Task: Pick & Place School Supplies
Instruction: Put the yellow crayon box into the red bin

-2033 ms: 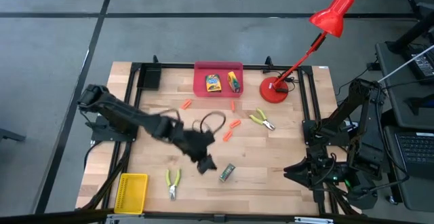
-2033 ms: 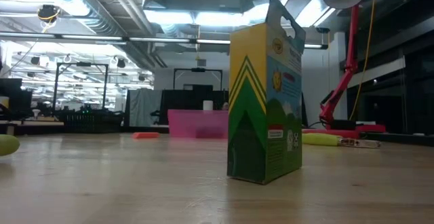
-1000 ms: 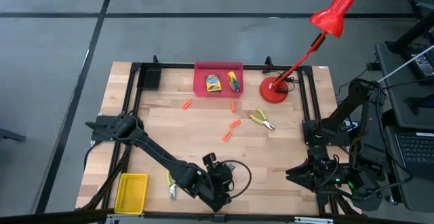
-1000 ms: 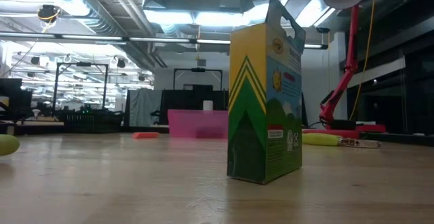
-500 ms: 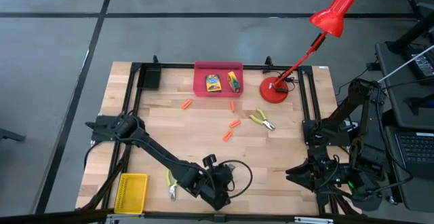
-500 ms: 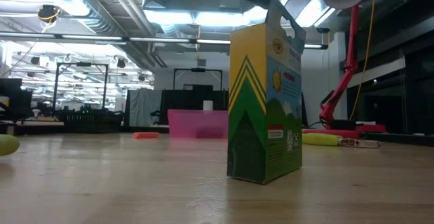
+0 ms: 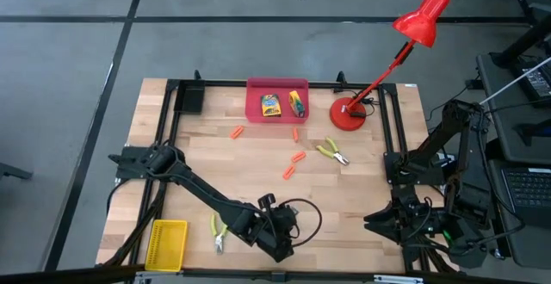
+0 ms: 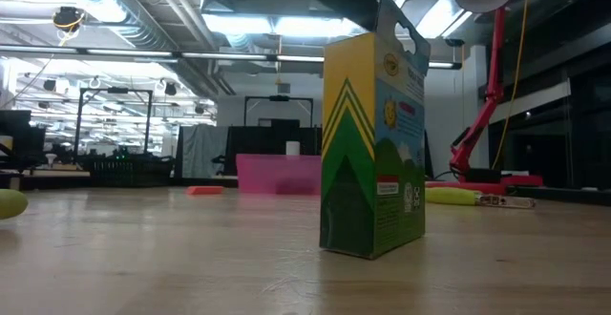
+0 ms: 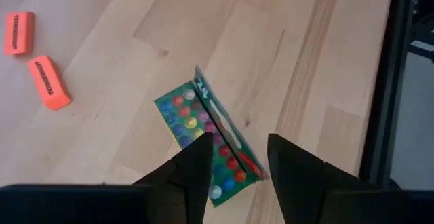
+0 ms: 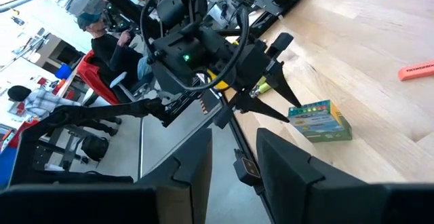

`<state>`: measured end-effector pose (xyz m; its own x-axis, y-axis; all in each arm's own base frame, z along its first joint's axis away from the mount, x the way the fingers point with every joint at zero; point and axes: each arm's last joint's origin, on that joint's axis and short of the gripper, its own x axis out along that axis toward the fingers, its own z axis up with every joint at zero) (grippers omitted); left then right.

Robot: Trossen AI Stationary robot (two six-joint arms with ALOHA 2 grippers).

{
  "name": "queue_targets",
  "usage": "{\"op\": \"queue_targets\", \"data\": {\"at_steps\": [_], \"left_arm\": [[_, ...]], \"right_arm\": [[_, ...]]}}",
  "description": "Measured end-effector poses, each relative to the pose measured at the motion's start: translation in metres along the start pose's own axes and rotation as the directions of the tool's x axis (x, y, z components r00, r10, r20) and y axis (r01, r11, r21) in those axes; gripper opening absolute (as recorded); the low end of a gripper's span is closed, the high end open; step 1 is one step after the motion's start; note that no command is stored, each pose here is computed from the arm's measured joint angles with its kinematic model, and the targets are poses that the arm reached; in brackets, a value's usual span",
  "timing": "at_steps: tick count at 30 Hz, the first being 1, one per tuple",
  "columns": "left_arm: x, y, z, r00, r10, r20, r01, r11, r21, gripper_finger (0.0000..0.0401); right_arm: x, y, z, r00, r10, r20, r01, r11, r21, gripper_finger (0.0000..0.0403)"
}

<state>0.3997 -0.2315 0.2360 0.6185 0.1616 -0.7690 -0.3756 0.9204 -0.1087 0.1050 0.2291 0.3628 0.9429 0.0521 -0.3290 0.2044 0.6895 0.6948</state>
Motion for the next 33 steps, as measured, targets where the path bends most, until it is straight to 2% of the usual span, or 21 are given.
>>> {"op": "queue_targets", "data": {"at_steps": [18,22,29,33], "left_arm": [[0.008,0.000,-0.002,0.999,-0.017,-0.037,0.017,1.000,-0.003,0.0135],[0.008,0.001,-0.002,0.999,-0.012,-0.040,0.012,1.000,-0.004,0.0103],[0.011,0.006,0.001,0.999,0.006,-0.054,-0.009,0.999,-0.043,0.0011],[0.014,0.011,0.006,0.999,0.028,-0.041,-0.030,0.998,-0.058,0.0004]], "right_arm": [[0.000,0.000,0.000,1.000,0.000,0.000,0.000,1.000,-0.004,0.0121],[0.000,0.000,0.000,1.000,0.000,-0.001,0.000,1.000,-0.003,0.0121],[0.000,0.000,0.000,1.000,0.000,-0.001,0.000,1.000,-0.003,0.0121],[0.000,0.000,0.000,1.000,0.000,0.000,0.000,1.000,-0.003,0.0121]]}}
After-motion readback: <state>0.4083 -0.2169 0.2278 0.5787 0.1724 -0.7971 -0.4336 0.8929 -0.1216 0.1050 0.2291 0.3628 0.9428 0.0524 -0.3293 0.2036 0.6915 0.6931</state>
